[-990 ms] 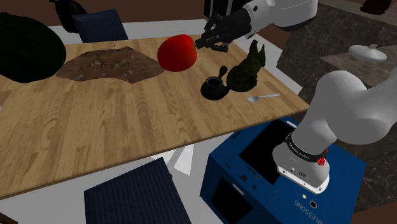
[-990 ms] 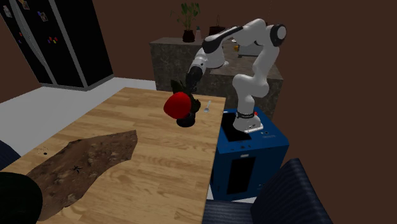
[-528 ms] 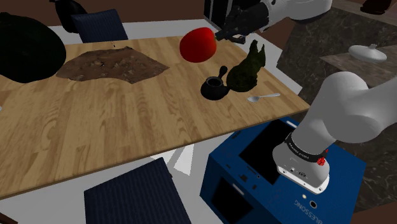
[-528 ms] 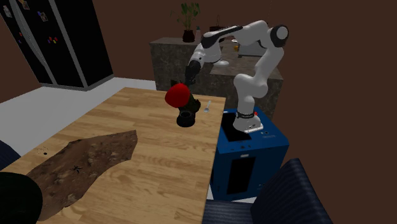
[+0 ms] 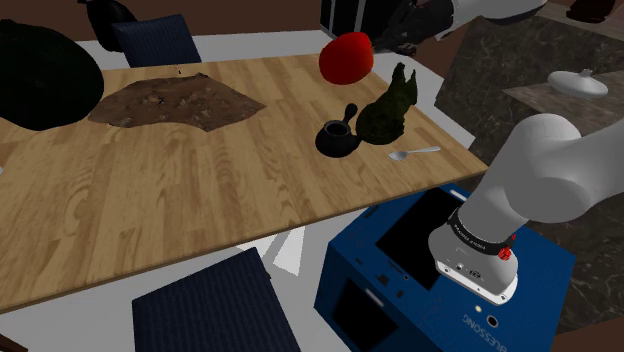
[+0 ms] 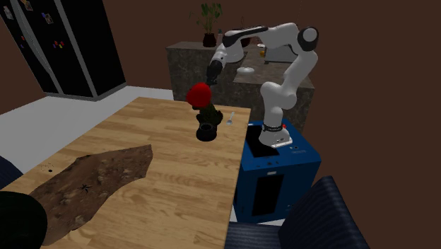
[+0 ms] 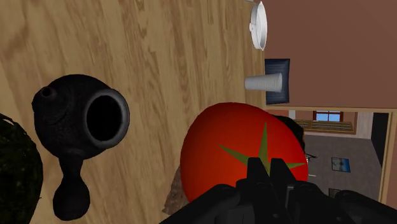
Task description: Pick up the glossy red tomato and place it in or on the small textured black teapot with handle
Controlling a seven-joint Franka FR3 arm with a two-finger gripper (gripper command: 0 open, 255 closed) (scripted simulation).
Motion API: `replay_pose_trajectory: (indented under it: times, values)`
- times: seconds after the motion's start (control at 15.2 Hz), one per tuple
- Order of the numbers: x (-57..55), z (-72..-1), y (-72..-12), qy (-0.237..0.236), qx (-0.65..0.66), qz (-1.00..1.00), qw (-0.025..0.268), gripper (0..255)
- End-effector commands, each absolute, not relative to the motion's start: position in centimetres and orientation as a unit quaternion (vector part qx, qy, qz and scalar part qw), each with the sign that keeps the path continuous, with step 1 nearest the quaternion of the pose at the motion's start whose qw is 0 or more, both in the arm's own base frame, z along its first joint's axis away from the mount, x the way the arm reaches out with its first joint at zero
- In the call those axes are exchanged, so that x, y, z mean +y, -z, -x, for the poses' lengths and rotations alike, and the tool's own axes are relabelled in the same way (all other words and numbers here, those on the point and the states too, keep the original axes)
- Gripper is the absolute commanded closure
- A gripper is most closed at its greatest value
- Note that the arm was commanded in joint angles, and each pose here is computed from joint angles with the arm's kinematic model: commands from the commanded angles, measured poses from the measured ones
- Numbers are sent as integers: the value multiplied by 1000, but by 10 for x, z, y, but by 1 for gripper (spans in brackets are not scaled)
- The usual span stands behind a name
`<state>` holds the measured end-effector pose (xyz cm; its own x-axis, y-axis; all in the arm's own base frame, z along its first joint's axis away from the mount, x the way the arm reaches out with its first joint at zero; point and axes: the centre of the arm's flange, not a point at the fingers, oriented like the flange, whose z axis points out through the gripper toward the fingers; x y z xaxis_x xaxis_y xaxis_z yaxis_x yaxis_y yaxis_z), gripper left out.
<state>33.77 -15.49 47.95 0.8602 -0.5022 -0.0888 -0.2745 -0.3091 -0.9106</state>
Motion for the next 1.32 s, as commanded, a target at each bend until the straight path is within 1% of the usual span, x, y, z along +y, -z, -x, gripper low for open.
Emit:
replay_pose_trajectory:
  times: [0.0, 1.25]
  values:
    - [-181, -337, -479, 106, 242, 802, 535, 255]
    - [-189, -336, -384, 106, 242, 802, 535, 255]
